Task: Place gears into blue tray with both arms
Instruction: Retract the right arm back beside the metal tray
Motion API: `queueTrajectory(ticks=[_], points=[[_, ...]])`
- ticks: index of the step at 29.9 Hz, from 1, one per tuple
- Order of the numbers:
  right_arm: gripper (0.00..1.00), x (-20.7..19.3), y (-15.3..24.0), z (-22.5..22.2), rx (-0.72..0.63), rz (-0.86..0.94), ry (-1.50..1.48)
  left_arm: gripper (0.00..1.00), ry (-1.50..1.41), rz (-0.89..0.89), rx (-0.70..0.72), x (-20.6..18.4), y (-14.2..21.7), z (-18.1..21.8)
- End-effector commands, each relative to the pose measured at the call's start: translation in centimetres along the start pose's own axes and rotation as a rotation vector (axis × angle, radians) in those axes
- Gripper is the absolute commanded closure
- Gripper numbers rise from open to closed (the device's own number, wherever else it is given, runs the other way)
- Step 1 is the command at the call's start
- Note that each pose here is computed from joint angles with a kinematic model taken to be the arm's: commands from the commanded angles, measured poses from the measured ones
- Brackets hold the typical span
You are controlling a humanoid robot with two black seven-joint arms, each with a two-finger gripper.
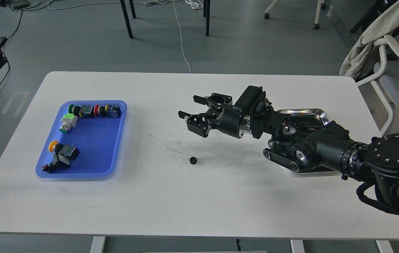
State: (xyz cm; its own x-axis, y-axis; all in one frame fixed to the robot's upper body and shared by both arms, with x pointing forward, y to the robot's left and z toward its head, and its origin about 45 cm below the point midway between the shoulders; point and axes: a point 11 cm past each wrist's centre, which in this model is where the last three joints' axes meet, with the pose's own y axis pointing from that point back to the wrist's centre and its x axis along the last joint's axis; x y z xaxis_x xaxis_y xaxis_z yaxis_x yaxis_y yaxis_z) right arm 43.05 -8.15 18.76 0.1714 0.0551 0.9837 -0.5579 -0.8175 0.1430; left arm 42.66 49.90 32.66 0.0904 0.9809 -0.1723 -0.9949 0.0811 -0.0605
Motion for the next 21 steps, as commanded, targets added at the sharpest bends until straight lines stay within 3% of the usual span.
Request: queueTrajectory(ticks=[1,5,21], points=[[0.19,2.6,-0.5,1.1,-0.072,0.092,-0.110,0.01,-0.001,-0.002,0.006,-0.1,0.0,-0.2],[0.18,4.0,0.0,2.6,-0.134,0.139,-0.203,0.01,-0.003,-0.009,0.015,-0.2,0.0,-0.4],[0.07,8.9,10.5,14.0,-0.516,0.429,-0.652,0.01,-0.065,-0.233,0.145,-6.1,1.5,-2.2]])
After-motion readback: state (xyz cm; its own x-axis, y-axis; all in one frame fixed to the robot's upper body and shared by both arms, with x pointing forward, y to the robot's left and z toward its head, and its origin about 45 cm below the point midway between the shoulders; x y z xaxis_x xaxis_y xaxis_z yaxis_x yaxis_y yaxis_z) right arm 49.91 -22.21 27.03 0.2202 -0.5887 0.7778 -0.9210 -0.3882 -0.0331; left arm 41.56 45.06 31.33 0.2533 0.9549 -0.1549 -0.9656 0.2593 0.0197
